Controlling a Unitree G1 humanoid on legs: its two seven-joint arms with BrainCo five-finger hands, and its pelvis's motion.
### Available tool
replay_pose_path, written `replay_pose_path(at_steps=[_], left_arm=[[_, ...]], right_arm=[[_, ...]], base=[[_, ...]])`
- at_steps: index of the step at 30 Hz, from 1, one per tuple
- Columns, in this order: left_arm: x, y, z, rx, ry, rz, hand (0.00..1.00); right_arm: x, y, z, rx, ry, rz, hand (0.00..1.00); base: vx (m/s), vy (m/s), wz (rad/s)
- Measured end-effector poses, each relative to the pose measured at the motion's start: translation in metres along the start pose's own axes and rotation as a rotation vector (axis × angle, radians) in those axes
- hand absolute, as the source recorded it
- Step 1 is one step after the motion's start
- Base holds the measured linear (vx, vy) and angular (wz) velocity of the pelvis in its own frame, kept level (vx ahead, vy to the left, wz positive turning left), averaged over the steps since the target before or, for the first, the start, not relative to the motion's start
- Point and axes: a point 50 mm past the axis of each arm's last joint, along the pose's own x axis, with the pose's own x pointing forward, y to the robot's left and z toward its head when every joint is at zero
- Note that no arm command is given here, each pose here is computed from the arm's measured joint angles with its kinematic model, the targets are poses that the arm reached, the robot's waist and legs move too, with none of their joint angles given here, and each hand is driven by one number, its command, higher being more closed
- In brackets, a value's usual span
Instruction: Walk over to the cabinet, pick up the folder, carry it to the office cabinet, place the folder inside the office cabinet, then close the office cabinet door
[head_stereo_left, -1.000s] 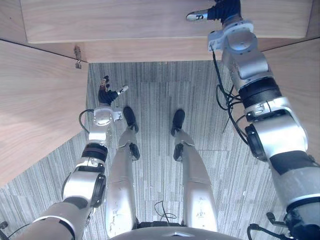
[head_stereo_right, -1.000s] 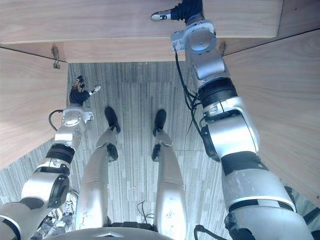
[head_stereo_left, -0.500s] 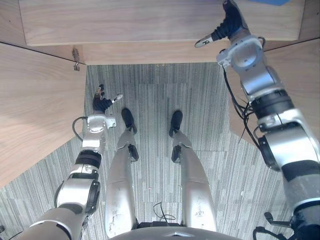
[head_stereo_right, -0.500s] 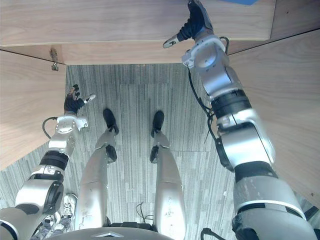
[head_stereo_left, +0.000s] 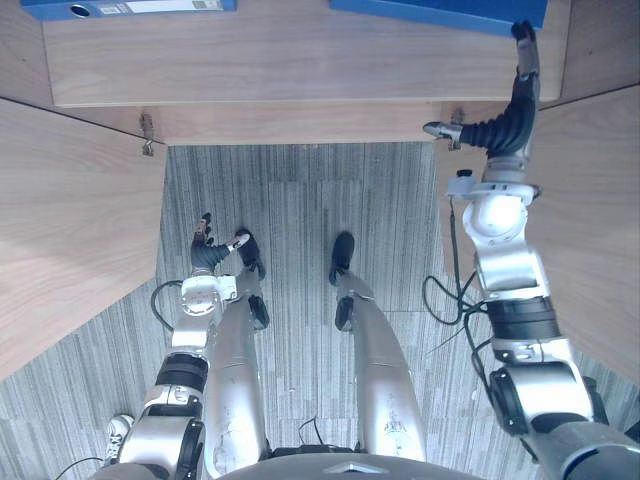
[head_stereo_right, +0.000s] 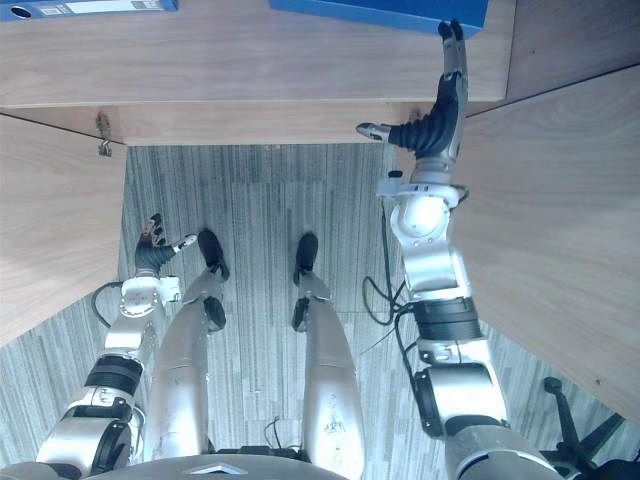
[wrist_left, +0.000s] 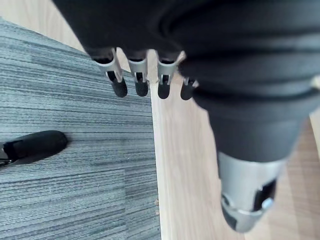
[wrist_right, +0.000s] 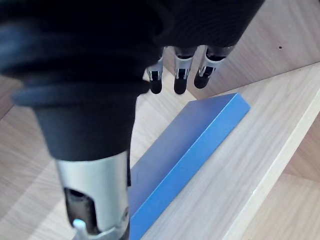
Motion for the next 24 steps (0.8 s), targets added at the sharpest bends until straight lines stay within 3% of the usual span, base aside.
replay_pose_path(at_steps=[10, 24], left_arm=[[0.000, 0.001, -0.001, 0.049, -0.010, 0.017, 0.00], [0.014, 0.004, 0.009, 0.038, -0.016, 0.077, 0.00]], right_arm=[[-0.003, 0.012, -0.008, -0.166, -0.030, 0.043, 1.00], [0.058, 0.024, 0.019, -0.267, -0.160, 0.075, 1.00]], base=[[0.03, -0.014, -0.03], [0.00, -0.021, 0.00]])
